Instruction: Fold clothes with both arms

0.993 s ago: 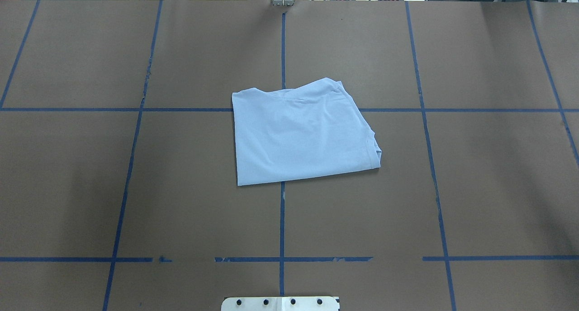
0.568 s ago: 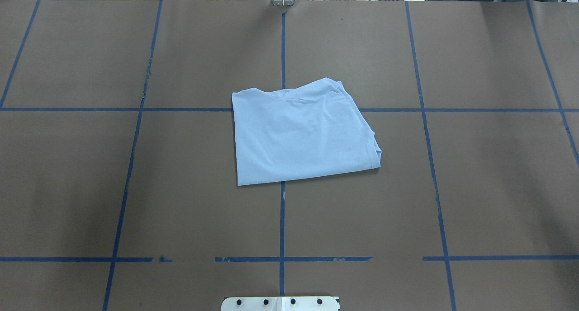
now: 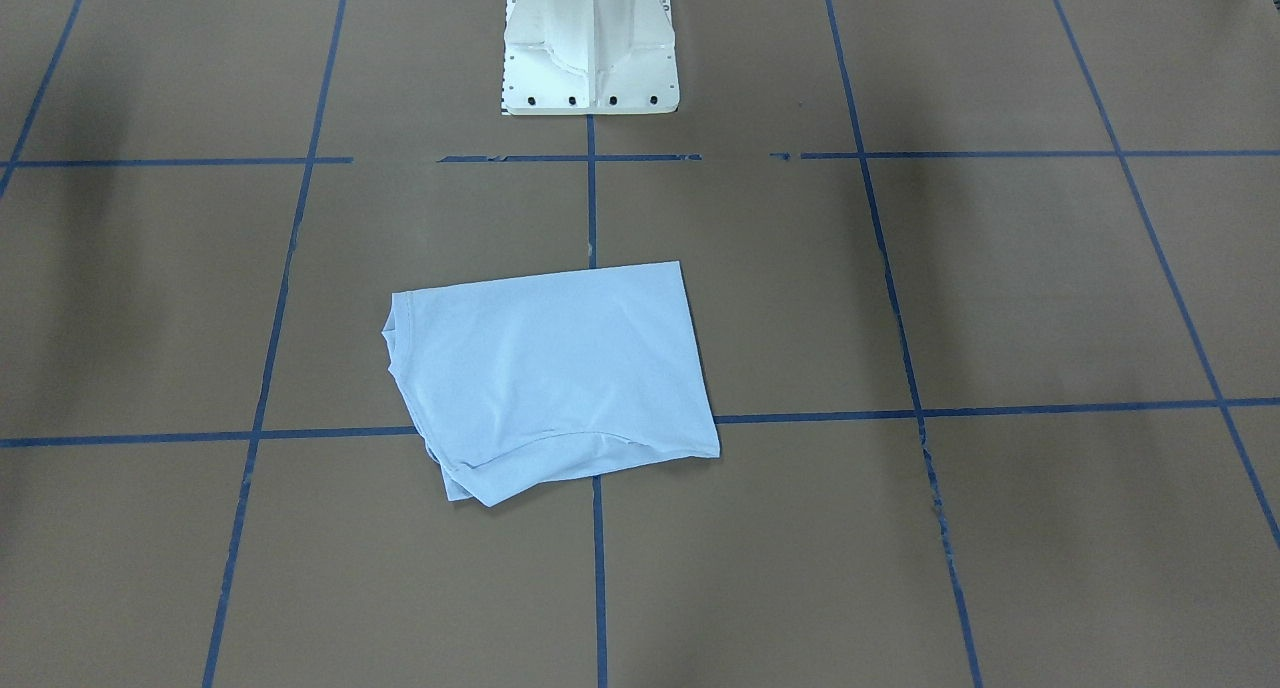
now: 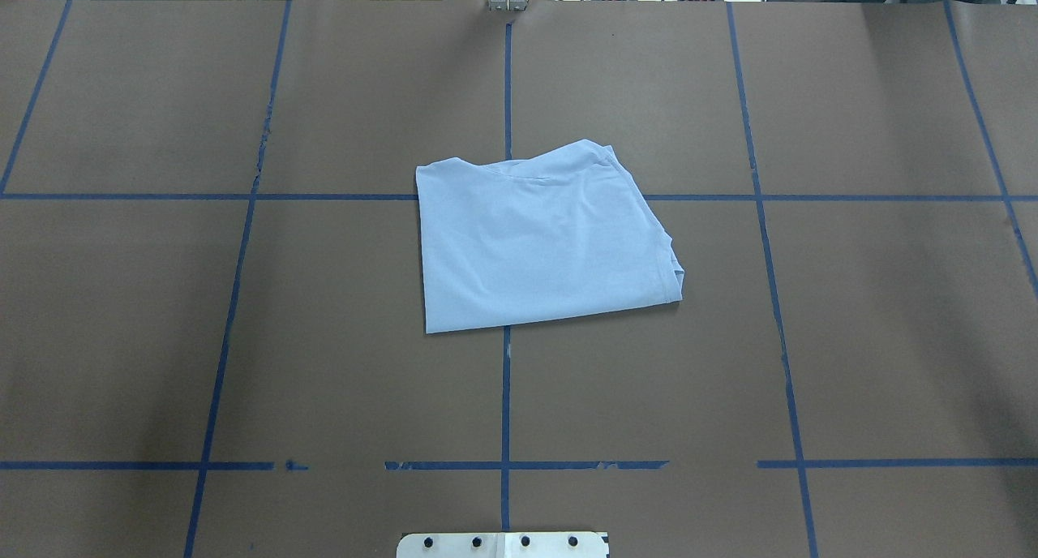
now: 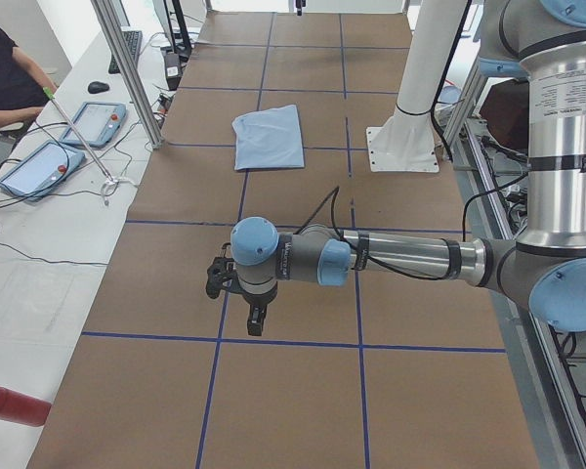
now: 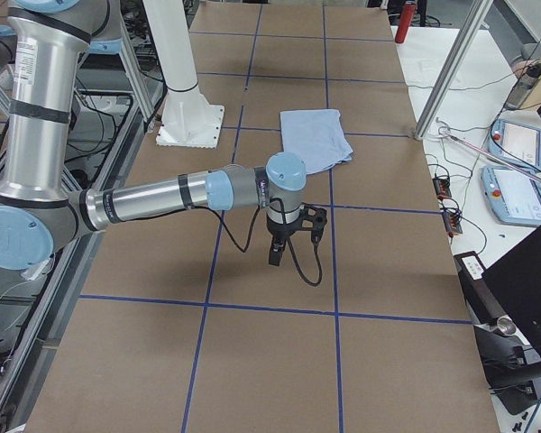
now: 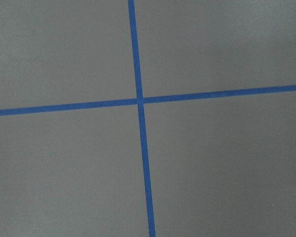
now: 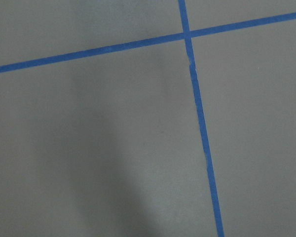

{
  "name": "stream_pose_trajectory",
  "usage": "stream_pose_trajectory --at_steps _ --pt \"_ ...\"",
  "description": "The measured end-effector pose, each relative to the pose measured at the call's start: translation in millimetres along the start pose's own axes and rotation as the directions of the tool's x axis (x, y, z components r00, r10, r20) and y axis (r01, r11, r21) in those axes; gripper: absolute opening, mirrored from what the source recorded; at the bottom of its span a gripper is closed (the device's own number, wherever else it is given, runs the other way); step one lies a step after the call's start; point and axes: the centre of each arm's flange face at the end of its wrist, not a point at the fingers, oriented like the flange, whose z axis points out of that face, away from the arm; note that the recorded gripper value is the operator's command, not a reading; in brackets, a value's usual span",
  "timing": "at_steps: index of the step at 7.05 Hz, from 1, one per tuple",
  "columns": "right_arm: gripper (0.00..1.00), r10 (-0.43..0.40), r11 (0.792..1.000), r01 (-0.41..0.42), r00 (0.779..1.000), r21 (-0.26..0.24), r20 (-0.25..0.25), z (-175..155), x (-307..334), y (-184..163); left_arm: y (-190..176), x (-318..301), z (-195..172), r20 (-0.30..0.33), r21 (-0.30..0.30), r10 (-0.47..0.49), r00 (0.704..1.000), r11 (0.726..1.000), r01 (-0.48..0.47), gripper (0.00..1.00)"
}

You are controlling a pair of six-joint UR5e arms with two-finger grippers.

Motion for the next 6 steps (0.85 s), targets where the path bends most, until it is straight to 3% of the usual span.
stream_pose_trajectory --at_steps 2,6 --pt "1.00 -0.087 0.996 0.087 0.996 -0.022 -0.002 10 18 0 14 0 3 -0.003 -0.015 0.025 1.000 1.000 -0.025 1.00" --pt "1.00 -0.075 0.996 0.075 0.997 -0.052 -0.004 25 35 -2 2 15 -10 -0.002 0.010 0.058 0.998 0.998 -0.058 1.00"
